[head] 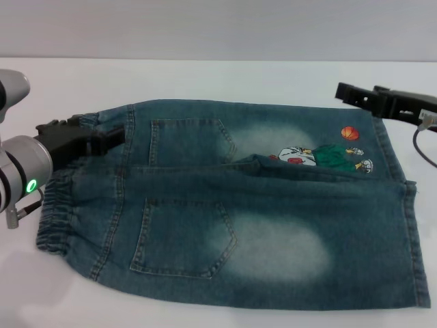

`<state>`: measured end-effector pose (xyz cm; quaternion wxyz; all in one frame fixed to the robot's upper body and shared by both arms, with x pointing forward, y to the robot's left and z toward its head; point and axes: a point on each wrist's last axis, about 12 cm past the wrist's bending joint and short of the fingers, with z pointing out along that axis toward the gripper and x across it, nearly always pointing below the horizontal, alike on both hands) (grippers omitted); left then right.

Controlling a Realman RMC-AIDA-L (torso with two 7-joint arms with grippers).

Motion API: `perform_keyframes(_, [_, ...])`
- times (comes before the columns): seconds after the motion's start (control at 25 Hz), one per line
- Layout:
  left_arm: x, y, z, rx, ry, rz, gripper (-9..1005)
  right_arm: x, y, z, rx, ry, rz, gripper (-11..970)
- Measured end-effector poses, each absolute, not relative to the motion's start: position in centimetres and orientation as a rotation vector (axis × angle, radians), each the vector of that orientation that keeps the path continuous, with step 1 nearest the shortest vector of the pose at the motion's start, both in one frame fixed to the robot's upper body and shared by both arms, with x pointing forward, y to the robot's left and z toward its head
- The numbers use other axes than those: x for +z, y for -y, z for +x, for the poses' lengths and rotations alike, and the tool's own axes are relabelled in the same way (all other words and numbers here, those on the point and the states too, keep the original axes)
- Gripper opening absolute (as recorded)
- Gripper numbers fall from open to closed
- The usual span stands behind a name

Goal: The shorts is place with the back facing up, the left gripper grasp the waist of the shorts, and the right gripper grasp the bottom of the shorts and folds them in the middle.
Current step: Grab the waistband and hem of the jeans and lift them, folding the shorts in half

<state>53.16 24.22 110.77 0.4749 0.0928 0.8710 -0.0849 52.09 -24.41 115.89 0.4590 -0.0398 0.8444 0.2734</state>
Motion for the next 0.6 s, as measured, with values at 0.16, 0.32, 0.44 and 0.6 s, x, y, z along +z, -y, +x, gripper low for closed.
perform_keyframes(0.16, [111.3,-24.1,53.1,-0.204,-2.177,0.239,821,116.5,24.7,51.2,0.771,-2.093,-0.113,734])
perform_keyframes(0.32, [112.2,-23.8,52.9,-0.198,-2.249,0.299,819,117.2,26.5,50.5,0.794,-2.108,-0.112,734])
perform_keyframes(0.44, [112.4,-23.8,52.8,-0.198,-2.261,0.306,818,117.4,27.8,49.8,0.833,-2.132,-0.093,734])
perform_keyframes(0.6, [113.8,-24.4,52.0,-0.173,-2.343,0.337,817,117.4,29.1,49.1,0.848,-2.165,-0.074,735])
